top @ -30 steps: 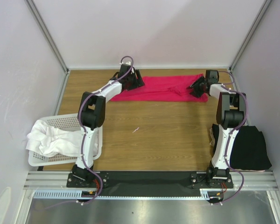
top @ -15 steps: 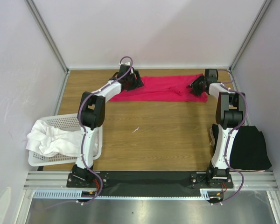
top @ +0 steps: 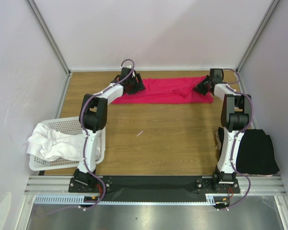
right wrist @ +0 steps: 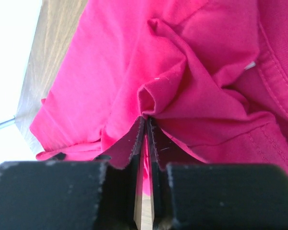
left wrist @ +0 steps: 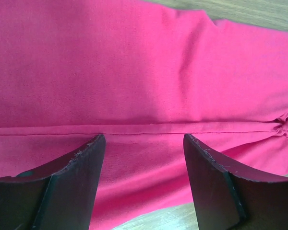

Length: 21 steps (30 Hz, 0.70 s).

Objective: Fold and stack the t-shirts
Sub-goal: Fold the tshirt

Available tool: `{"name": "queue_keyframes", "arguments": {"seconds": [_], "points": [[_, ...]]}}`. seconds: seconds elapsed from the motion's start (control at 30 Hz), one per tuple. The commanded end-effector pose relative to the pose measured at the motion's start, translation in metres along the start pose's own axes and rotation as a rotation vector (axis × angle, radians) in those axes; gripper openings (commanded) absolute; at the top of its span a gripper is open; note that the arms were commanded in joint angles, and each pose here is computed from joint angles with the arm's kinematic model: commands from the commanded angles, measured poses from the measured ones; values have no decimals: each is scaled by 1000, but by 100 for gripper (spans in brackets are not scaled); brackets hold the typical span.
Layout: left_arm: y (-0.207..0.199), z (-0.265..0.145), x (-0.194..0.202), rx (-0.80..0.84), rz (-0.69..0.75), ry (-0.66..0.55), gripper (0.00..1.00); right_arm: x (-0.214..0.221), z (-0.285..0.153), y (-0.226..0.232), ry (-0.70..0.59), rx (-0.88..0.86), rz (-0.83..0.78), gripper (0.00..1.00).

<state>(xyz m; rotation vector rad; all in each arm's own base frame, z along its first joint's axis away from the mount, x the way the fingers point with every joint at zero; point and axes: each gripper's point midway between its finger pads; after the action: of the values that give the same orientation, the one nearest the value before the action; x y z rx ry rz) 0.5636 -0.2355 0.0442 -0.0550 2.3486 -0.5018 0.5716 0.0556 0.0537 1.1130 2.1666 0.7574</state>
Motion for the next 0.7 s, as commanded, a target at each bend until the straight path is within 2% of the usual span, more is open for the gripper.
{"name": "queue_keyframes", "arguments": {"seconds": [0.0, 0.1, 0.2, 0.23, 0.33, 0.43, 0.47, 0.67], "points": [[4, 2, -1, -11, -21, -7, 72, -6, 2, 17, -17, -28, -8, 7], [8, 3, 0, -15, -26, -4, 72, -9, 3, 19, -20, -19, -16, 10], [9, 4, 1, -14, -27, 0, 72, -12, 4, 18, -18, 11, -25, 23], [10, 4, 0, -15, -30, -1, 72, -9, 3, 12, -5, 38, -20, 32], [10, 2, -3, -17, -25, -10, 72, -5, -3, -6, 1, 111, -30, 49], [13, 0, -7, -28, -20, -17, 72, -6, -18, -27, -8, 181, -38, 60], [14, 0, -8, -34, -21, -20, 72, -9, -28, -26, -18, 181, -44, 62], [30, -2, -13, -83, -34, -31, 72, -8, -59, -90, -28, 314, -32, 64]]}}
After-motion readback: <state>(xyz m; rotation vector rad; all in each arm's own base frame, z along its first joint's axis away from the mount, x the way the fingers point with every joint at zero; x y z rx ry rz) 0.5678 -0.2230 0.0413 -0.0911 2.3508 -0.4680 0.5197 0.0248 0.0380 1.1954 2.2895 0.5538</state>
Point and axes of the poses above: each gripper's point midway between its finger pads, its own z axis out along the fingers, its own y axis along the line the jaws close on, x = y × z, and after that the axes turned 9 degrees about z, right-handed
